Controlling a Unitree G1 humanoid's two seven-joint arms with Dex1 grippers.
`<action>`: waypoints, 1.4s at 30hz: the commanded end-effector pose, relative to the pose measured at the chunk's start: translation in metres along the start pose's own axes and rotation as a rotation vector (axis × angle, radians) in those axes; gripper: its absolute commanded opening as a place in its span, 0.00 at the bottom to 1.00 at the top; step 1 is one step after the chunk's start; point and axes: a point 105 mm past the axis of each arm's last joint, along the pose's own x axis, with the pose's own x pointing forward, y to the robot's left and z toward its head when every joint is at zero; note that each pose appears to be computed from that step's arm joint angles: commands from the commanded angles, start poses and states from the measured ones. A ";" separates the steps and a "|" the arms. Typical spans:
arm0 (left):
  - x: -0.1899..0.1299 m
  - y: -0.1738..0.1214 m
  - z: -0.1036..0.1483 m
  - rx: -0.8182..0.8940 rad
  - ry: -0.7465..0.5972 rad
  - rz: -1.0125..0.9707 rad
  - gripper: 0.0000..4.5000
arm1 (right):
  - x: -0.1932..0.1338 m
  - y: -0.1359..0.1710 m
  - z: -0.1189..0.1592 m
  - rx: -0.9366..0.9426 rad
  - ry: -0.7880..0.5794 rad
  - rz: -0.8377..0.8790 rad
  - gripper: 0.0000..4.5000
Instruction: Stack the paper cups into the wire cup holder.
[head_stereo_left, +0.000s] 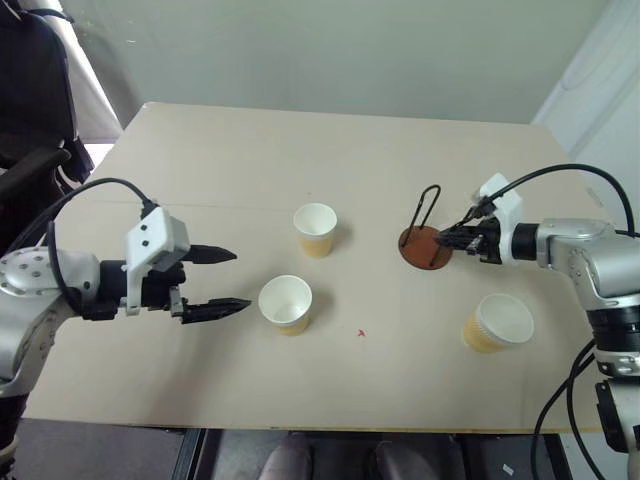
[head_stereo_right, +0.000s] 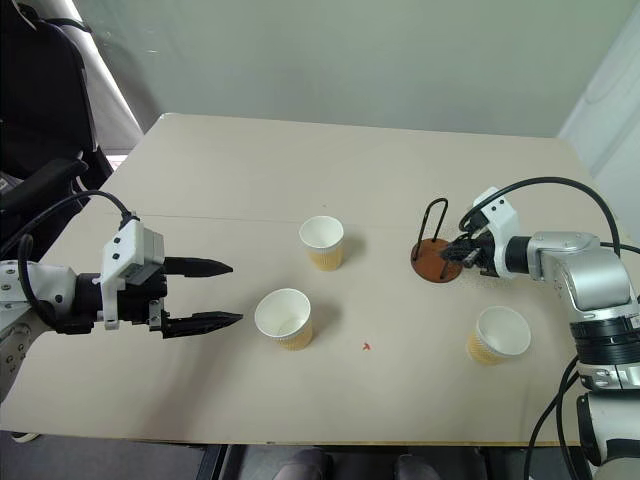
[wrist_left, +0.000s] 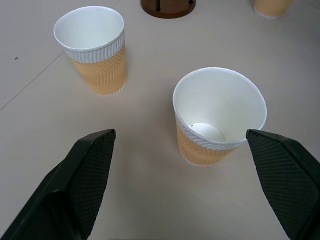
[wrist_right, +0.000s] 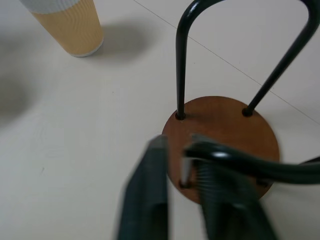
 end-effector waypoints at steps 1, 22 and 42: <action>-0.006 0.002 0.010 0.047 -0.009 0.018 1.00 | -0.001 0.002 0.009 -0.034 -0.019 0.002 0.01; -0.001 0.002 0.012 0.054 -0.005 -0.026 1.00 | -0.022 0.137 0.001 -0.271 -0.001 0.567 0.01; 0.000 0.001 0.011 0.054 0.003 -0.034 1.00 | -0.010 0.157 -0.031 -0.321 0.081 0.580 0.01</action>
